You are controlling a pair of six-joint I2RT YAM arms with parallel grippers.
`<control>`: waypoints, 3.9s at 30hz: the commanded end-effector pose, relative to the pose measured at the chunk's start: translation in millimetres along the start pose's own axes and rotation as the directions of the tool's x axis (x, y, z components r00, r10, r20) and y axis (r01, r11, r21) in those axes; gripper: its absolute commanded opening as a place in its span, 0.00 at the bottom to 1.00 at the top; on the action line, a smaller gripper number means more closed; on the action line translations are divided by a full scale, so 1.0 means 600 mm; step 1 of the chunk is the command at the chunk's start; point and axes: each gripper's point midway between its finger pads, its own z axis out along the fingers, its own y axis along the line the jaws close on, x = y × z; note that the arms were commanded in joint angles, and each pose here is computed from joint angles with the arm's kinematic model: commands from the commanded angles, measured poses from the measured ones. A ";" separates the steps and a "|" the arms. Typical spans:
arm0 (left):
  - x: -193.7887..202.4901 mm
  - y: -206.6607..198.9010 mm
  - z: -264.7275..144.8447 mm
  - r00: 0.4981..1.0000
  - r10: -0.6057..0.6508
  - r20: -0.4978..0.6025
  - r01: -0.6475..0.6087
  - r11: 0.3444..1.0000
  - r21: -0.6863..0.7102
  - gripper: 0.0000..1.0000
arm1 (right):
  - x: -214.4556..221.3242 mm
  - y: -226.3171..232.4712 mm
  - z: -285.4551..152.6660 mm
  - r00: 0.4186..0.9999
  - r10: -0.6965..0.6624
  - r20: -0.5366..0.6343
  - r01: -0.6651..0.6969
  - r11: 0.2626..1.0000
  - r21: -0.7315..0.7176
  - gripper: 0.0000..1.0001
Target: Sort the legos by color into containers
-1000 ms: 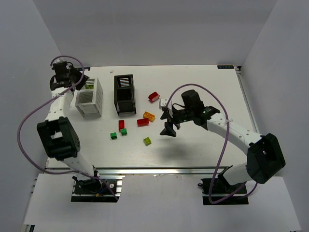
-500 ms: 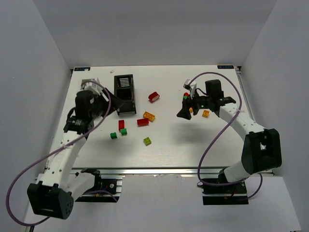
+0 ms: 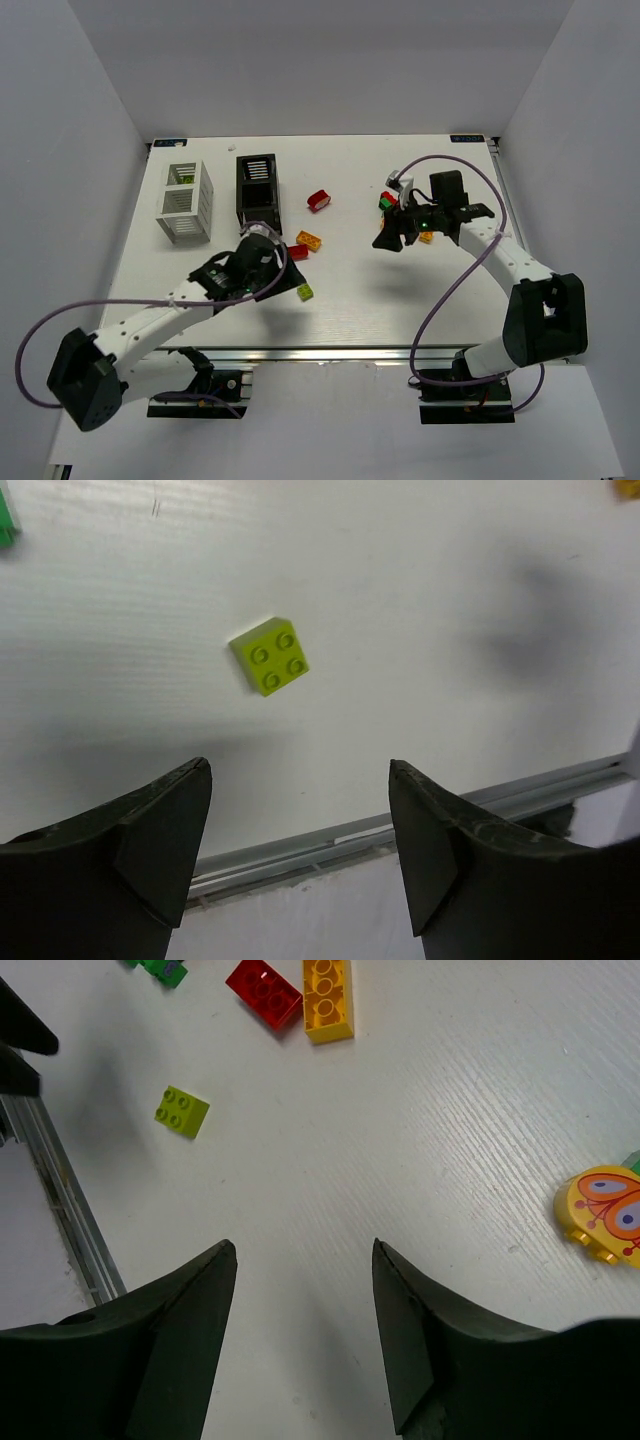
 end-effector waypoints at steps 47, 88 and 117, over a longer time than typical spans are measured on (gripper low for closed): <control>0.037 -0.004 0.153 0.983 0.126 -0.136 -0.165 0.929 -0.330 0.23 | 0.017 0.015 -0.015 0.999 -0.036 -0.001 0.036 0.999 -0.006 0.63; -0.661 0.250 -0.075 0.783 -0.070 0.618 0.332 0.887 -0.321 0.05 | 0.022 0.048 -0.019 0.988 -0.136 0.069 0.141 0.987 -0.079 0.06; -0.681 0.323 0.003 0.818 -0.065 0.572 0.346 0.850 -0.398 0.57 | 0.027 0.045 -0.016 0.990 -0.125 0.058 0.130 0.988 -0.079 0.10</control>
